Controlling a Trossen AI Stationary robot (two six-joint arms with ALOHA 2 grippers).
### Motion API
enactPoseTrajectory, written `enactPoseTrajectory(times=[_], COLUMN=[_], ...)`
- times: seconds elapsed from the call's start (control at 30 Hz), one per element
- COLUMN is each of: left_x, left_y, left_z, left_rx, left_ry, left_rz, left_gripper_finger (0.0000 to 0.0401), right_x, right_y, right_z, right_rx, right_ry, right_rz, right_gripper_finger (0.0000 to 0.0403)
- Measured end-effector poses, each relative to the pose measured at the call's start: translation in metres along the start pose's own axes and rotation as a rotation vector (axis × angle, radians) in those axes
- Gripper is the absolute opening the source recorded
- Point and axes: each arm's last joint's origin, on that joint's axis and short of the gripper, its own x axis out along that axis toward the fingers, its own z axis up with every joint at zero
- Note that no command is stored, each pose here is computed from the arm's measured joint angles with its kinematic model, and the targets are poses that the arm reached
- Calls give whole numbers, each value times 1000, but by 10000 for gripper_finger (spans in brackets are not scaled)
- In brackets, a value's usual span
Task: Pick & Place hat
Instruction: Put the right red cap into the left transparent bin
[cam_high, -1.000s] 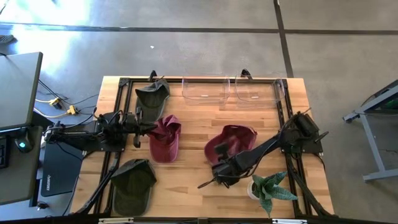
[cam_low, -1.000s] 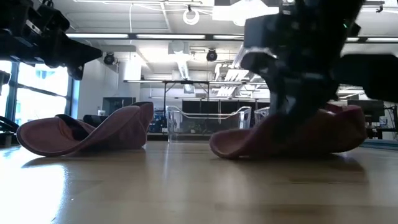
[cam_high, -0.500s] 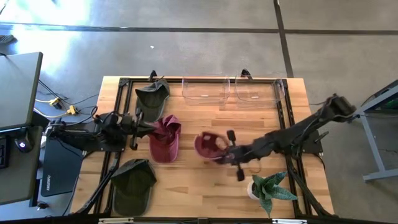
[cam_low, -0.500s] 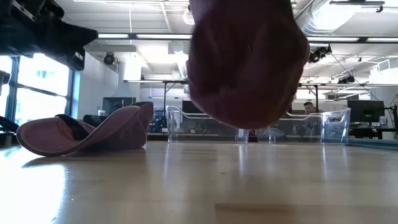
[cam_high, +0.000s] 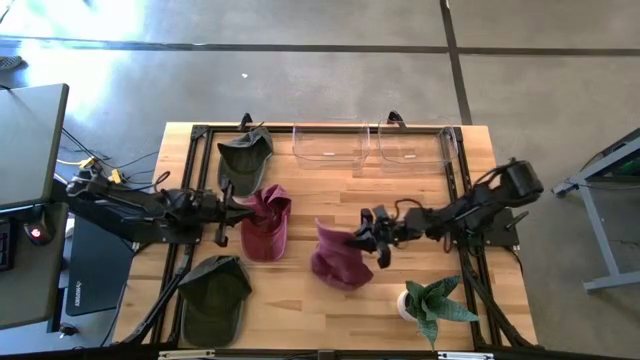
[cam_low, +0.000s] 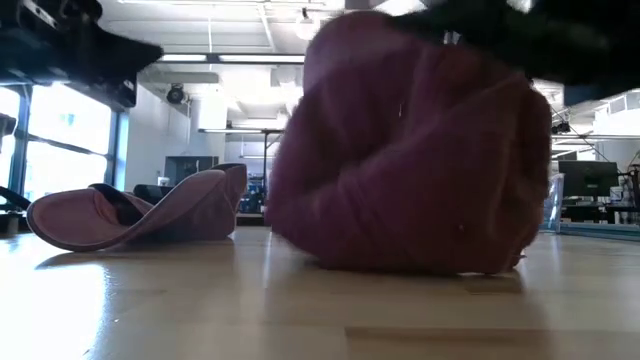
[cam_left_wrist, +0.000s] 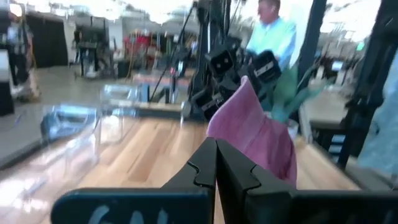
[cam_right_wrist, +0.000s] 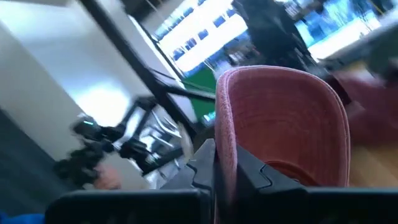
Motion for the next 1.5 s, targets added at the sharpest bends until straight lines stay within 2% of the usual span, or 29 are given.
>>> enactPoseTrajectory(times=[0.17,0.3,0.43,0.6,0.8,0.93,1.07,1.23,1.3,1.5], left_x=[8,13,16,19,20,20,20,21,22,27], left_y=[-2,-3,-4,-5,-5,-5,-5,-6,-6,-7], left_z=[-2,-4,-4,-5,-5,-5,-2,-1,-3,-9], left_rx=[6,8,8,6,8,5,0,-5,-4,0], left_ry=[28,38,37,32,36,29,9,-4,6,50], left_rz=[8,11,11,11,11,10,9,-5,-6,-3], left_gripper_finger=[0,0,0,0,0,0,0,0,0,0], right_x=[-3,-18,-41,-75,-109,-113,-93,-63,-54,-28], right_y=[-10,-17,-23,-28,-24,-18,-5,18,28,50], right_z=[9,15,16,13,22,32,51,76,83,84], right_rx=[-40,-71,-109,-66,-73,-124,-193,-302,-328,-271], right_ry=[6,-12,-52,-142,-239,-273,-154,167,266,556], right_rz=[29,-10,-98,-240,-217,-235,-313,-526,-574,-589], right_gripper_finger=[9,19,48,89,157,173,174,174,174,186])
